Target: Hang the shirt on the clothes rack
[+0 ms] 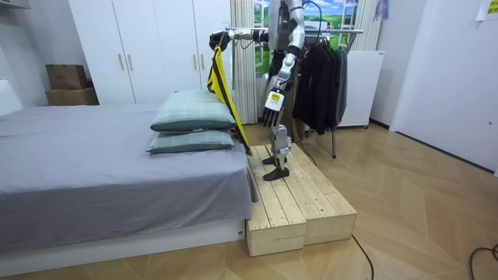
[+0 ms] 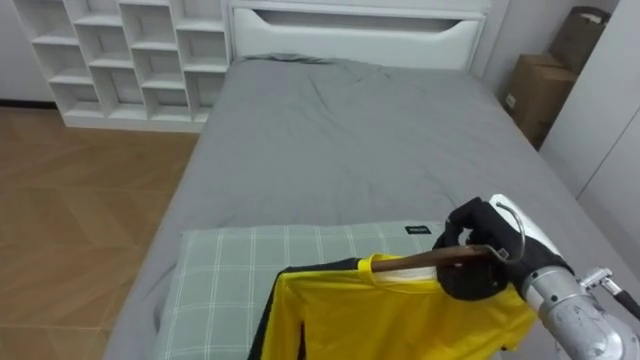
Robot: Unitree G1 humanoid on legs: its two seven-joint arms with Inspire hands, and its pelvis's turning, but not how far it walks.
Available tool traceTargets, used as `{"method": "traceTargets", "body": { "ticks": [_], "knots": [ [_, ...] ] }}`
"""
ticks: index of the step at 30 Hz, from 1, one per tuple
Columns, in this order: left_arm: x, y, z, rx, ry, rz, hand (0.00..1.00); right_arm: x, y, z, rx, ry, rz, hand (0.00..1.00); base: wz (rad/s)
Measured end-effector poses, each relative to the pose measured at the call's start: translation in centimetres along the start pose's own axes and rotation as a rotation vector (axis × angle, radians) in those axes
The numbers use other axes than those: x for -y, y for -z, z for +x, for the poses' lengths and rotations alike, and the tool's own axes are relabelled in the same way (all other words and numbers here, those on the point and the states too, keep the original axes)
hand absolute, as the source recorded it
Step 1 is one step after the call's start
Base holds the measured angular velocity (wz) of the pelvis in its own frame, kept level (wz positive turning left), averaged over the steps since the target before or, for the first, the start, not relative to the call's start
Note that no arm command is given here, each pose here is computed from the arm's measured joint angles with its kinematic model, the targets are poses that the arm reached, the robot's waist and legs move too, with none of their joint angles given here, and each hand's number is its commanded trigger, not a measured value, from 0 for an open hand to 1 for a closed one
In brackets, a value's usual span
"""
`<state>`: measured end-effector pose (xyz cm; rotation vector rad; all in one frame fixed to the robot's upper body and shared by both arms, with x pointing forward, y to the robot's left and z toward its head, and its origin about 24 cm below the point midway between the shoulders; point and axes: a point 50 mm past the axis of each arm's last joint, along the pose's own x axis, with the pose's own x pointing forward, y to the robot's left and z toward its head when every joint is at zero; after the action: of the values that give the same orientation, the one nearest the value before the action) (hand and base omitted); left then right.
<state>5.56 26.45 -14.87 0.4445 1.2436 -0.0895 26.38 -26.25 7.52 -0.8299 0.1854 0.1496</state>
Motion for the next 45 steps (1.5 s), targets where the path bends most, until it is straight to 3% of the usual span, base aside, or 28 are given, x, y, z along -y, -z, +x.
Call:
{"method": "traceTargets", "body": {
  "ticks": [14,22,29,37,45],
  "knots": [
    [0.6,2.3,-0.1,-0.100,0.061,-0.103,0.00,0.4,-1.0,-0.5,0.023,0.007,-0.018,1.00,-0.04],
    [1.0,4.2,-0.5,-0.196,0.064,-0.101,0.00,-2.1,2.4,-2.9,-0.111,-0.060,0.026,1.00,-0.18],
    [1.1,5.0,-0.7,-0.237,0.053,-0.083,0.00,-3.4,3.1,-3.3,-0.145,-0.083,0.042,1.00,-0.89],
    [0.5,3.2,0.0,-0.225,0.030,-0.061,0.00,-5.7,3.2,-2.9,-0.168,-0.143,0.018,1.00,-1.05],
    [-0.6,1.5,0.4,-0.191,-0.003,-0.002,0.00,-6.1,2.4,-2.5,-0.137,-0.145,0.014,1.00,-0.38]
  ]
}}
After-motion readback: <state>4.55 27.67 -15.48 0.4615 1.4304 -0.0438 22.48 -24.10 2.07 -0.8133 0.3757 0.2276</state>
